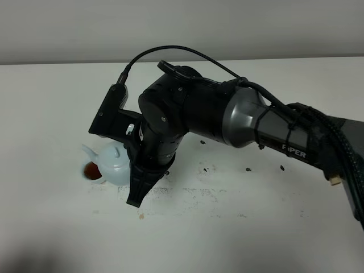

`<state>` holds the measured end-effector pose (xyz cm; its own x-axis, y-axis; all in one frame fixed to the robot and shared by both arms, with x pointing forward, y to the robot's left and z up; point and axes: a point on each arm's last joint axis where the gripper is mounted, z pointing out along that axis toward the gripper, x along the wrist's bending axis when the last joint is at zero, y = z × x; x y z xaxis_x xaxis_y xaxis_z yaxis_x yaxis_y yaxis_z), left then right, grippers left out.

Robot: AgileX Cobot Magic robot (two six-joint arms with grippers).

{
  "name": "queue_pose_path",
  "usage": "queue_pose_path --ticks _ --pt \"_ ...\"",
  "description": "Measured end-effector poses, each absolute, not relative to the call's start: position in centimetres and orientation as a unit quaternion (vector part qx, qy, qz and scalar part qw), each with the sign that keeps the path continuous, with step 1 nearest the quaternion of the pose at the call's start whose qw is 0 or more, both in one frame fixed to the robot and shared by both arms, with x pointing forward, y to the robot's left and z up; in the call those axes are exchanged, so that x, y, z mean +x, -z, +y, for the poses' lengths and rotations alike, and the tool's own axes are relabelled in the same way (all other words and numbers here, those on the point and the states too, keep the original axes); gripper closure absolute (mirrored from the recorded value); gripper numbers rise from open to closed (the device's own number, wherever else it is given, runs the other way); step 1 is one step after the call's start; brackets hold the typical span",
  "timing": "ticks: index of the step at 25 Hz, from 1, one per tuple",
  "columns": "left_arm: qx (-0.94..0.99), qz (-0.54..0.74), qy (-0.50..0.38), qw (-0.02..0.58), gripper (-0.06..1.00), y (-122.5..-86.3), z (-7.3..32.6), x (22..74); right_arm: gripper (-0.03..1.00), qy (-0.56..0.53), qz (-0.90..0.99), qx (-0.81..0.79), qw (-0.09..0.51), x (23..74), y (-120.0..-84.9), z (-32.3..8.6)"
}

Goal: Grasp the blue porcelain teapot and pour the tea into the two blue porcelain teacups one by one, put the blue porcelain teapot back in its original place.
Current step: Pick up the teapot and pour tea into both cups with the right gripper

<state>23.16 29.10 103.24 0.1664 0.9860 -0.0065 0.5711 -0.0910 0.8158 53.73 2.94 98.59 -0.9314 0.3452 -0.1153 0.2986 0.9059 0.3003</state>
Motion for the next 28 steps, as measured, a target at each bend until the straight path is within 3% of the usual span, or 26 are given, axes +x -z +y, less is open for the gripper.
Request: queue_pose_path --ticks 6,15,22,28 --pt "0.677 0.575 -0.294 0.353 0.31 -103.2 29.1 23.2 0.93 -0.118 0.976 0.176 0.051 53.9 -95.1 3.5" --pt "0.677 0.575 -0.294 0.353 0.31 -103.2 29.1 23.2 0.93 -0.105 0.977 0.183 0.035 54.0 -92.9 3.8" --pt "0.677 0.575 -0.294 0.353 0.31 -103.2 29.1 23.2 0.93 -0.110 0.977 0.181 0.040 54.1 -93.1 3.8" --pt "0.677 0.575 -0.294 0.353 0.31 -103.2 29.1 23.2 0.93 -0.113 0.982 0.101 0.113 55.3 -97.3 1.9"
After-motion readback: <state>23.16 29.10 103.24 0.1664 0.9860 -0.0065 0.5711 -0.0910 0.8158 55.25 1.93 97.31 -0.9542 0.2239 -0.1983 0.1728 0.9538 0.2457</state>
